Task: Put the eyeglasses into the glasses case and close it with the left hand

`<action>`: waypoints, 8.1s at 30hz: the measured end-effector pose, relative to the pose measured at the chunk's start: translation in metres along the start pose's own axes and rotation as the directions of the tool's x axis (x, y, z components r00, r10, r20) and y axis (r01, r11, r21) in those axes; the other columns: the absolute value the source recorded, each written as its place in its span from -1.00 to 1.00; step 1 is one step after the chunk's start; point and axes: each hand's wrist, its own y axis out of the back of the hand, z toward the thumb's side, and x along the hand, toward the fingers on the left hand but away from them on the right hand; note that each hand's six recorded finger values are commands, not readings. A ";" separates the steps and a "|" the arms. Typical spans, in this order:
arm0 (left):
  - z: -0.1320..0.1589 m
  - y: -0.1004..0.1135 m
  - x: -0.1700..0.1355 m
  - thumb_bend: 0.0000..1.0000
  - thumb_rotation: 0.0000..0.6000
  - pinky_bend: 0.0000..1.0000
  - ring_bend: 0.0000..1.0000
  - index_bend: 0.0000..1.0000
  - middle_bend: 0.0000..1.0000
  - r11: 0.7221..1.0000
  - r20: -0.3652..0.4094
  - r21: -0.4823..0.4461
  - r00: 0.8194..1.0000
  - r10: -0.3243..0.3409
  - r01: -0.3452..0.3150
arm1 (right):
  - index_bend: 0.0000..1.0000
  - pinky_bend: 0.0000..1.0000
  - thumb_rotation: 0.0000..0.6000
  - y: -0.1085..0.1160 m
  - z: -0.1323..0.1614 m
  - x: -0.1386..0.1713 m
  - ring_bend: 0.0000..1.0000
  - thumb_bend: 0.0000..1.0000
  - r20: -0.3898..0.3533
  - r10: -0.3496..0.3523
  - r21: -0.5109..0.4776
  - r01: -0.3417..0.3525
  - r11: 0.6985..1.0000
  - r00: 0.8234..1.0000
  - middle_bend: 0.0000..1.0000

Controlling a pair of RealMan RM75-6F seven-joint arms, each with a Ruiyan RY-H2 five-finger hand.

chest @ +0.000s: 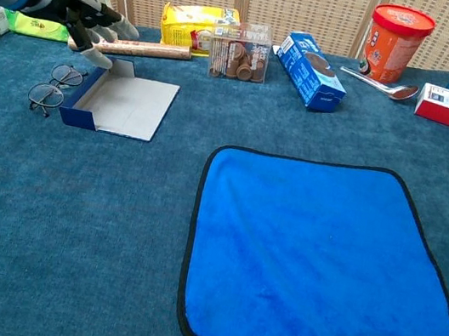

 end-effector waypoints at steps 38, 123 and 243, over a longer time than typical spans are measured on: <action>0.071 -0.052 0.005 -0.33 1.00 -1.00 -1.00 -1.00 -1.00 0.988 0.150 0.062 0.978 -0.147 0.139 | -0.77 -0.89 0.42 0.009 -0.007 0.015 -1.00 -0.32 0.024 -0.028 -0.035 0.029 0.999 0.999 -0.75; 0.070 -0.088 -0.038 -0.33 1.00 -1.00 -1.00 -1.00 -1.00 0.971 0.219 0.086 0.947 -0.236 0.222 | -0.77 -0.89 0.42 0.020 -0.023 0.030 -1.00 -0.31 0.040 -0.070 -0.059 0.072 0.996 0.997 -0.75; -0.049 -0.035 0.010 -0.41 1.00 -1.00 -1.00 -0.41 -1.00 0.841 0.038 0.488 0.968 0.247 -0.233 | -0.77 -0.89 0.47 0.021 -0.025 0.031 -1.00 -0.31 0.063 -0.084 -0.070 0.089 0.994 0.994 -0.75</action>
